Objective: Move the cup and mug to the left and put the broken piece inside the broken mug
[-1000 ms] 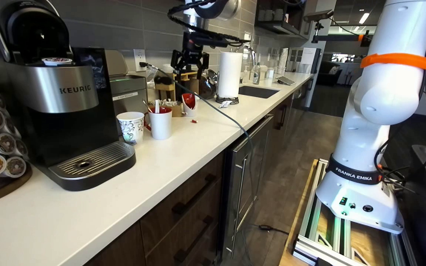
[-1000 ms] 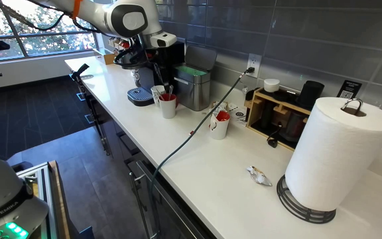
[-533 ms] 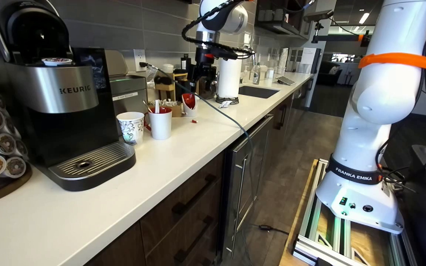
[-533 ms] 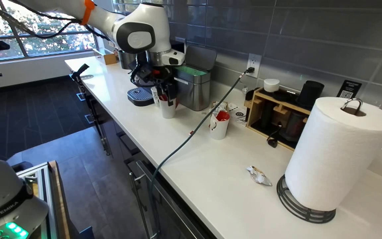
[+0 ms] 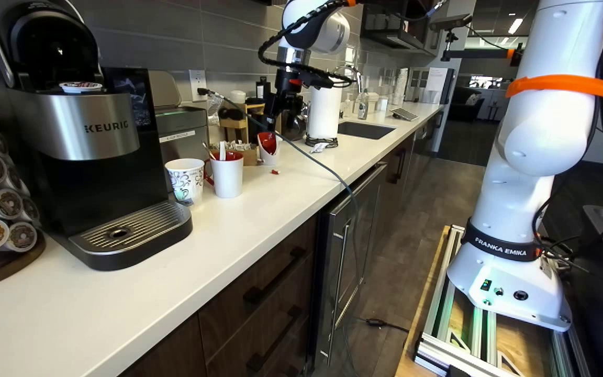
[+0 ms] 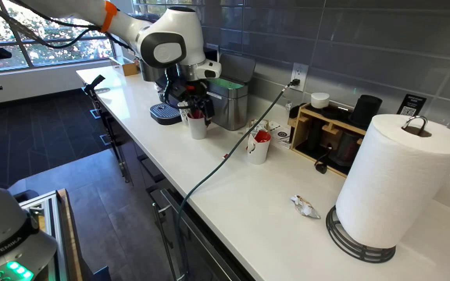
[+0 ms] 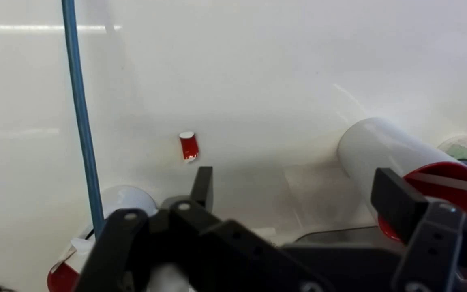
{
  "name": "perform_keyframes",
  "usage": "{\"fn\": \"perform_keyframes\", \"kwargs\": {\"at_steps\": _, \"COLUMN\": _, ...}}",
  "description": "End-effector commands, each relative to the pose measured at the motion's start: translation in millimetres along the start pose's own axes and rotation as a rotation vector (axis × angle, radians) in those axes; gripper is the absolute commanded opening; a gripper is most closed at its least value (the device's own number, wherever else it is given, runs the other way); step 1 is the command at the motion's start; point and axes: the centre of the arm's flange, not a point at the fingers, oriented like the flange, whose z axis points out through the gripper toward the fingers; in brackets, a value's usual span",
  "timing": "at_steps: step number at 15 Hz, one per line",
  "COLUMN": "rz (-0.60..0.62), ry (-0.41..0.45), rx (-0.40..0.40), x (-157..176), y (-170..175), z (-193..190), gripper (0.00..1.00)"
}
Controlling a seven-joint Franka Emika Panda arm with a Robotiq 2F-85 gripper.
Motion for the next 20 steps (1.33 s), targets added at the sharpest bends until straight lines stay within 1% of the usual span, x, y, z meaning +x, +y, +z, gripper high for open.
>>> {"fn": "perform_keyframes", "kwargs": {"at_steps": 1, "rz": -0.037, "ry": 0.082, "rx": 0.041, "x": 8.3, "y": 30.6, "z": 32.0, "gripper": 1.0}}
{"fn": "perform_keyframes", "kwargs": {"at_steps": 3, "rz": -0.041, "ry": 0.092, "rx": 0.031, "x": 9.0, "y": 43.7, "z": 48.3, "gripper": 1.0}}
{"fn": "perform_keyframes", "kwargs": {"at_steps": 6, "rz": 0.003, "ry": 0.074, "rx": 0.01, "x": 5.3, "y": 54.8, "z": 77.2, "gripper": 1.0}}
{"fn": "perform_keyframes", "kwargs": {"at_steps": 8, "rz": 0.028, "ry": 0.102, "rx": -0.005, "x": 2.6, "y": 58.2, "z": 94.3, "gripper": 1.0}}
{"fn": "perform_keyframes", "kwargs": {"at_steps": 13, "rz": 0.01, "ry": 0.191, "rx": -0.018, "x": -5.1, "y": 64.9, "z": 126.5, "gripper": 1.0}}
{"fn": "perform_keyframes", "kwargs": {"at_steps": 14, "rz": 0.013, "ry": 0.198, "rx": -0.029, "x": -6.8, "y": 64.9, "z": 129.5, "gripper": 1.0}}
{"fn": "perform_keyframes", "kwargs": {"at_steps": 15, "rz": 0.022, "ry": 0.194, "rx": -0.013, "x": -6.7, "y": 62.4, "z": 126.9, "gripper": 1.0}}
{"fn": "perform_keyframes", "kwargs": {"at_steps": 16, "rz": 0.018, "ry": 0.18, "rx": -0.034, "x": 0.0, "y": 59.9, "z": 122.4, "gripper": 1.0}}
{"fn": "perform_keyframes", "kwargs": {"at_steps": 19, "rz": 0.024, "ry": 0.179, "rx": -0.026, "x": -0.5, "y": 58.8, "z": 124.6, "gripper": 1.0}}
{"fn": "perform_keyframes", "kwargs": {"at_steps": 20, "rz": 0.008, "ry": 0.192, "rx": -0.026, "x": 1.0, "y": 59.3, "z": 129.6, "gripper": 1.0}}
